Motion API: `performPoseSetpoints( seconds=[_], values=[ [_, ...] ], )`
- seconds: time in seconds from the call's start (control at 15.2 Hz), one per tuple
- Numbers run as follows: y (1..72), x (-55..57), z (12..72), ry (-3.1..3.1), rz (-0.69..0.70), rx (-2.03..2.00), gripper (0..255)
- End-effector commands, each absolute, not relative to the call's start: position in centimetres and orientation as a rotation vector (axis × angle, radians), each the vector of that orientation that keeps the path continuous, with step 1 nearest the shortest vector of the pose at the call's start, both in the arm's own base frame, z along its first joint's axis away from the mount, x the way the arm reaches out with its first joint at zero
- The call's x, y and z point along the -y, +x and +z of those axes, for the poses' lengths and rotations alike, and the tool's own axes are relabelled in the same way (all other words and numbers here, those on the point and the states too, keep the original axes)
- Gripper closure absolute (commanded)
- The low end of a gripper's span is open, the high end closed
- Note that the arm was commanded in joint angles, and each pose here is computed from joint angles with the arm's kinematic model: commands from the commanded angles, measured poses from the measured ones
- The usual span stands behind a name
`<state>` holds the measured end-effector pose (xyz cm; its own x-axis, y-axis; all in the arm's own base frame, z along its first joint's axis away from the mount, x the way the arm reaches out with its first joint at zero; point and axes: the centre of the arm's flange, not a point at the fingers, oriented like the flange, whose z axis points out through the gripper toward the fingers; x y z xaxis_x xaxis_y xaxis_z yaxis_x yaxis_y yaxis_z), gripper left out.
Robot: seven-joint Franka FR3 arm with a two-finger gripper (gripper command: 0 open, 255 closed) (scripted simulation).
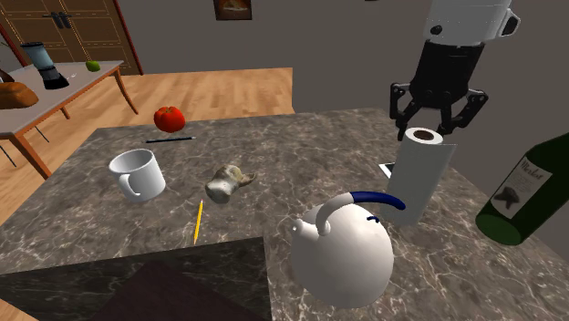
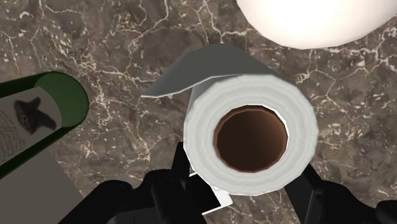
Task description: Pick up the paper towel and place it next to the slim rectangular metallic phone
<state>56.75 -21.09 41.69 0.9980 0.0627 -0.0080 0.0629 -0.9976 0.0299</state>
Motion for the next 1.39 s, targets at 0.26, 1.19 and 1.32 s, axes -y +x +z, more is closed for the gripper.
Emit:
performPoseSetpoints(
  seconds=[0.26,1.19,1.32],
  values=[
    [56.7,21.0,40.1,3.11,-0.01,-0.097,255],
    [56.7,20.9,44.1,3.11,-0.01,-0.097,0],
    [56.7,20.9,45.1,3.11,-0.01,-0.097,0]
  ],
)
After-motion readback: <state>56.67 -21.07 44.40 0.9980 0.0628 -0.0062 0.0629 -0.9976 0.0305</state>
